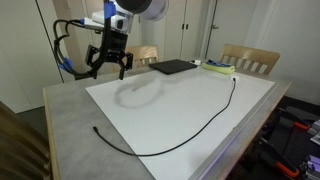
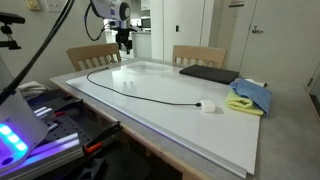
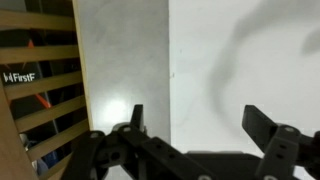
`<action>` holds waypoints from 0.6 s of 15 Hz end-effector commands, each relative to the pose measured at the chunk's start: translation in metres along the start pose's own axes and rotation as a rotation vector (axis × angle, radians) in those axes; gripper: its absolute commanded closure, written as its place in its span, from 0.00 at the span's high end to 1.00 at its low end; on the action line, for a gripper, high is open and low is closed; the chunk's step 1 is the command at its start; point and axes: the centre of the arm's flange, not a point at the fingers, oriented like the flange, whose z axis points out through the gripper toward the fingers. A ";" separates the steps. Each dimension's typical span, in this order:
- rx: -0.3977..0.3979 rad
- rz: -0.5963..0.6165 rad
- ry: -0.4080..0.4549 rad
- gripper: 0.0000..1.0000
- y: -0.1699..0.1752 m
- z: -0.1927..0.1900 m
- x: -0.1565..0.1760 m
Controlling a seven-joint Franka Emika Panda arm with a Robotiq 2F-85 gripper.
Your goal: Unwind the black charging cable
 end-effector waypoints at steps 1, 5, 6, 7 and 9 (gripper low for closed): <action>0.047 0.094 -0.076 1.00 -0.032 -0.028 -0.010; 0.093 0.266 -0.113 1.00 -0.075 -0.050 -0.016; 0.097 0.303 -0.118 1.00 -0.085 -0.051 -0.014; 0.104 0.341 -0.120 1.00 -0.094 -0.055 -0.010; 0.101 0.400 -0.116 1.00 -0.107 -0.059 -0.001</action>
